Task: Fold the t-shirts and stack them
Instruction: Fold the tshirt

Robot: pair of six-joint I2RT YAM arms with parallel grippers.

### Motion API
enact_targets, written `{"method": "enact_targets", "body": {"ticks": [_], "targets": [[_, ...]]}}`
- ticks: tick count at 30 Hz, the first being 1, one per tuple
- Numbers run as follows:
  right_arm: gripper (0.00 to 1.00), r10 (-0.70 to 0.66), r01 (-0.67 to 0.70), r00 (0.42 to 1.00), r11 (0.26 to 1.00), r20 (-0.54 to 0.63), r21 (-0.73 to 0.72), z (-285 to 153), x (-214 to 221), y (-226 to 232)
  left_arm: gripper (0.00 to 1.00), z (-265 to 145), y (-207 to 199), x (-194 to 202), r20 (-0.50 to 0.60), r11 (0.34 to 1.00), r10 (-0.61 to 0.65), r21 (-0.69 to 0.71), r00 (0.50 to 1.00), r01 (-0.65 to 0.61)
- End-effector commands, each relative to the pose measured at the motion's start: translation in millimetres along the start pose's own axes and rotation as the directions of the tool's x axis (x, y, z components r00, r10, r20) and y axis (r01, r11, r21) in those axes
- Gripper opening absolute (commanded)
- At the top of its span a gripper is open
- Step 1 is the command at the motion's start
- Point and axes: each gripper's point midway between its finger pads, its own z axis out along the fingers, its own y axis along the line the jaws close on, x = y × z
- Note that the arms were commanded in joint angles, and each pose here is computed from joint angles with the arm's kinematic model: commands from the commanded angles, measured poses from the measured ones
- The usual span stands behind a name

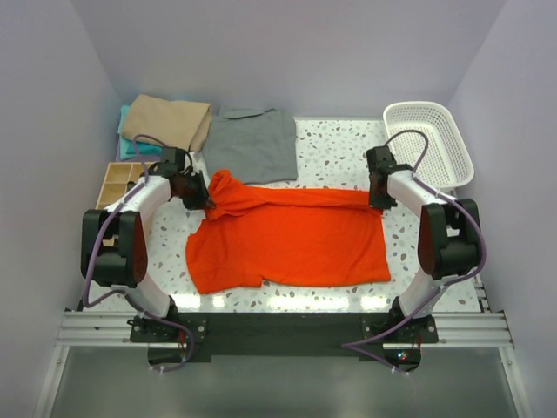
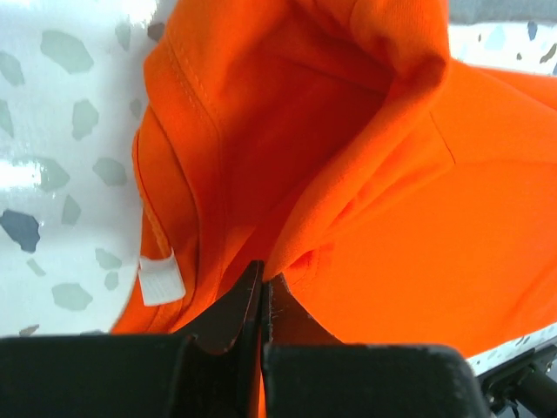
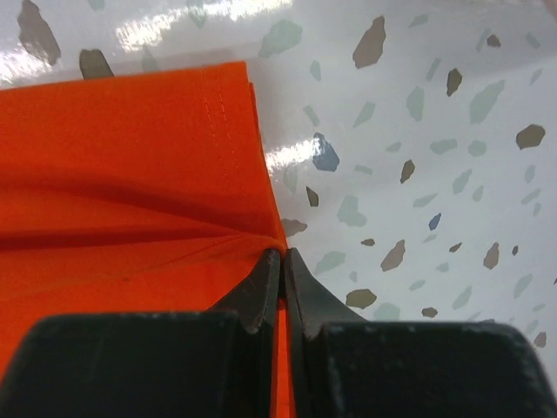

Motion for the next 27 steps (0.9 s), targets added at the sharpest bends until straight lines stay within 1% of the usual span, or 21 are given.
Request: {"method": "enact_targets", "body": {"ticks": [1, 2, 4, 6, 9, 10, 12, 13, 15, 16, 18, 19, 21, 22, 24, 25, 27], "targets": [[0.1, 0.016, -0.016, 1.0, 1.0, -0.002, -0.003, -9, 8, -7, 0.0, -23, -8, 0, 0.002, 0.999, 0.05, 0.021, 0.999, -0.05], [0.23, 0.013, -0.013, 1.0, 1.0, -0.004, 0.0, -9, 7, -7, 0.0, -27, -10, 0, -0.002, 0.998, 0.053, 0.024, 0.999, -0.053], [0.58, 0.016, -0.016, 1.0, 1.0, 0.002, 0.01, -12, 6, -10, 0.0, -32, -12, 1, -0.008, 0.998, 0.059, 0.026, 0.998, -0.058], [0.64, 0.024, -0.024, 0.999, 1.0, 0.028, 0.012, -17, 0, -12, 0.0, -40, -11, 5, -0.019, 0.997, 0.07, 0.013, 0.997, -0.07], [0.66, 0.055, -0.053, 0.995, 0.998, 0.087, -0.022, -30, -14, -11, 0.0, -52, -10, 3, -0.003, 0.996, 0.085, -0.017, 0.996, -0.085], [0.66, 0.068, -0.061, 0.992, 0.996, 0.108, -0.071, -35, -21, -4, 0.0, -58, -14, -3, 0.016, 0.996, 0.091, -0.014, 0.996, -0.09], [0.66, 0.073, -0.06, 0.991, 0.992, 0.108, -0.114, -38, -27, 4, 0.0, -63, -19, -5, 0.018, 0.996, 0.091, 0.0, 0.996, -0.091], [0.66, 0.083, -0.066, 0.99, 0.986, 0.113, -0.151, -41, -33, 12, 0.02, -70, -26, -14, 0.04, 0.994, 0.106, 0.013, 0.994, -0.106], [0.66, 0.091, -0.07, 0.991, 0.978, 0.1, -0.195, -37, -35, 22, 0.06, -77, -23, -18, 0.045, 0.992, 0.124, -0.023, 0.991, -0.123], [0.66, 0.096, -0.073, 0.991, 0.974, 0.098, -0.213, -38, -38, 27, 0.11, -80, -25, -22, 0.059, 0.991, 0.135, -0.023, 0.989, -0.134], [0.65, 0.097, -0.078, 0.993, 0.965, 0.063, -0.249, -32, -33, 38, 0.1, -82, -29, -19, 0.037, 0.99, 0.14, 0.001, 0.989, -0.141], [0.64, 0.099, -0.081, 0.994, 0.96, 0.054, -0.267, -31, -33, 42, 0.07, -82, -33, -20, 0.032, 0.989, 0.146, 0.017, 0.989, -0.147], [0.64, 0.103, -0.09, 0.994, 0.953, 0.031, -0.29, -27, -28, 49, 0.07, -85, -28, -18, 0.014, 0.987, 0.164, -0.008, 0.986, -0.163], [0.64, 0.101, -0.09, 0.995, 0.951, 0.021, -0.296, -25, -25, 50, 0.1, -87, -26, -18, 0.018, 0.986, 0.167, -0.022, 0.986, -0.167], [0.63, 0.092, -0.089, 0.996, 0.95, -0.003, -0.298, -19, -19, 53, 0.12, -85, -27, -14, 0.003, 0.986, 0.169, -0.002, 0.986, -0.169], [0.63, 0.084, -0.085, 0.996, 0.95, -0.015, -0.301, -18, -15, 54, 0.15, -82, -29, -11, -0.013, 0.985, 0.169, 0.018, 0.985, -0.169], [0.62, 0.083, -0.086, 0.996, 0.949, -0.022, -0.302, -16, -13, 55, 0.17, -81, -29, -12, -0.006, 0.987, 0.162, 0.019, 0.987, -0.162]]}}
